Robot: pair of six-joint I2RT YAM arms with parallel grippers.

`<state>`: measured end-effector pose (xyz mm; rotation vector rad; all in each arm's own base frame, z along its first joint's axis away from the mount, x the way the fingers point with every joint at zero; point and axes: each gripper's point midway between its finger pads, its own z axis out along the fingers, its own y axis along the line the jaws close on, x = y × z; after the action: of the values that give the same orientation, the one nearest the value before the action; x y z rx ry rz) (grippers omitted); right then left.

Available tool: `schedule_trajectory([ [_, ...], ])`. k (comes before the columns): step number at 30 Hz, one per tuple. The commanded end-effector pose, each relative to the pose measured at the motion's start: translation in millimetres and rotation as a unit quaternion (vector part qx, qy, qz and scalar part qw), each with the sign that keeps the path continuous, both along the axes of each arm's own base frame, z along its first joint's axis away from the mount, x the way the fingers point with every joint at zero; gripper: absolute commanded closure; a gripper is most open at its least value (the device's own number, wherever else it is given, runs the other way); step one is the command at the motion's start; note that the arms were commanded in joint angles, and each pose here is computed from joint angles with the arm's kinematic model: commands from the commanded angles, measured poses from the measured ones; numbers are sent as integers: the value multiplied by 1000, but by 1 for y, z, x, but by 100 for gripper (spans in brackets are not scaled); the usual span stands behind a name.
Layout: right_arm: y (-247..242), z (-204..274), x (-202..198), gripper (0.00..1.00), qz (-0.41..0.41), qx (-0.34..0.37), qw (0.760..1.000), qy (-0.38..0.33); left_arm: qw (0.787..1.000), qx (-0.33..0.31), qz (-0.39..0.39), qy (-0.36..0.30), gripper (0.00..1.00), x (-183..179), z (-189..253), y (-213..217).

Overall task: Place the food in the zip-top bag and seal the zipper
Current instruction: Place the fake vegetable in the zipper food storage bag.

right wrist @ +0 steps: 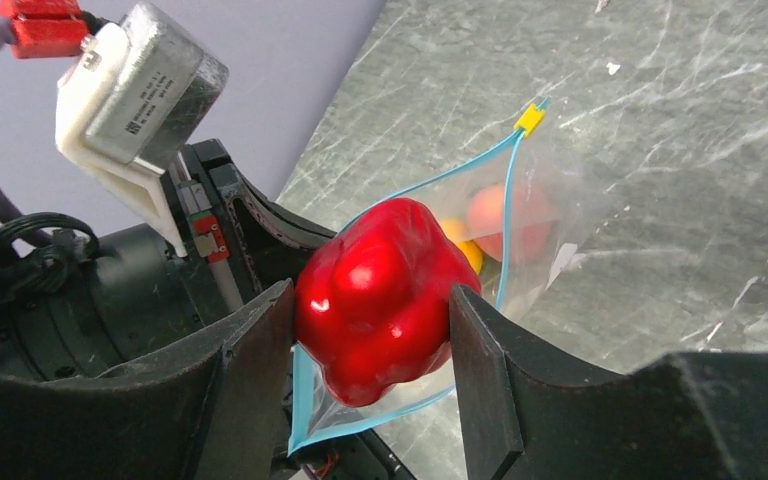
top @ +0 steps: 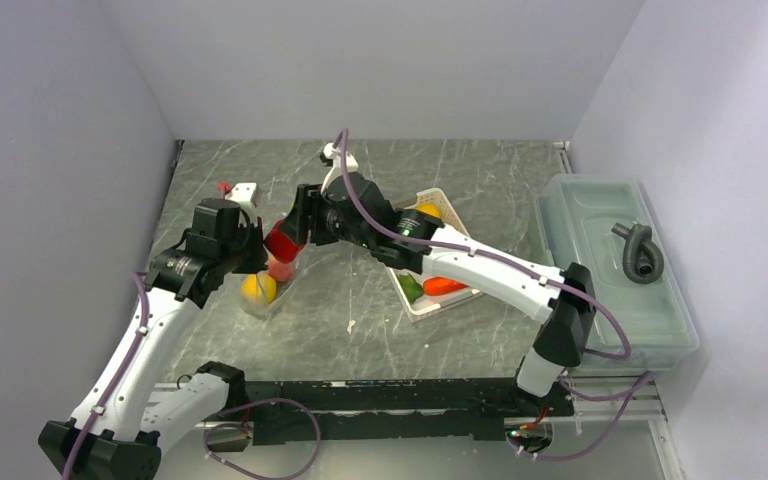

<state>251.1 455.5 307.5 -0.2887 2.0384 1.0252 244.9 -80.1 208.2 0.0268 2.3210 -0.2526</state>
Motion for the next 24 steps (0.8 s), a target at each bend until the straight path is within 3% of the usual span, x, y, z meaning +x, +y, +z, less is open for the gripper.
schedule_trajectory([
  [1,10,13,2,100,-6,11,1000,-10,1000,-6,-9,-22,100,4,8,-3],
  [12,22,-52,2,100,-24,-55,998,30,999,-8,-8,-36,100,2,15,-2],
  [18,43,-66,-13,99,0,-52,998,43,999,-8,-9,-34,100,3,14,-2],
  [22,54,-76,-21,81,14,-56,997,50,999,-8,-9,-33,100,3,13,-2],
  [24,55,-78,-24,66,18,-57,997,50,999,-7,-9,-31,100,2,12,-2],
])
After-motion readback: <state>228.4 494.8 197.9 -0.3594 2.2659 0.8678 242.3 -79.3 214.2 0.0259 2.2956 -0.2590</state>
